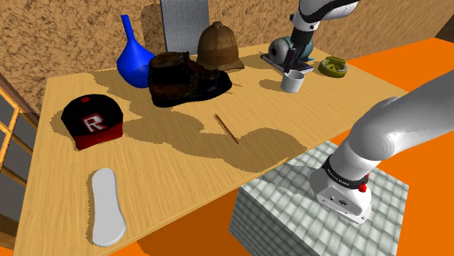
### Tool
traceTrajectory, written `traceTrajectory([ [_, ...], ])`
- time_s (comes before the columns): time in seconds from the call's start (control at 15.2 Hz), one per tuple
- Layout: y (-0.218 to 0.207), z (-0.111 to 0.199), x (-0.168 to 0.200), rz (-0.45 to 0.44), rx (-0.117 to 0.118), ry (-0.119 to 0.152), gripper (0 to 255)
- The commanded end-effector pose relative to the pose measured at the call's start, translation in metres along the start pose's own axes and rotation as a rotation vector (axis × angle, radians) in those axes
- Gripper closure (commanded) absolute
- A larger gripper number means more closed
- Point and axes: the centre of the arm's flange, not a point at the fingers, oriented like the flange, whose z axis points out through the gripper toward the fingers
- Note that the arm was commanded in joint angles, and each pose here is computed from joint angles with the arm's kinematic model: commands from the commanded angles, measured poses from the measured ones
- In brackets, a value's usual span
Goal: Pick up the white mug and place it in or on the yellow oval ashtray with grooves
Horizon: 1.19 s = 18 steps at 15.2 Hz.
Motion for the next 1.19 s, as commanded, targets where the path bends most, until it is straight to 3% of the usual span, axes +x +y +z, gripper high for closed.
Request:
traceTrajectory([
  [0.0, 0.018, 0.018, 0.003, 0.003, -0.006, -0.009, 0],
  [0.33, 0.068, 0.060, 0.009, 0.012, -0.018, -0.032, 0],
  [0.86, 0.070, 0.101, 0.008, 0.012, -0.019, -0.033, 0],
  [1.12, 0.070, 0.101, 0.008, 0.012, -0.019, -0.033, 0],
])
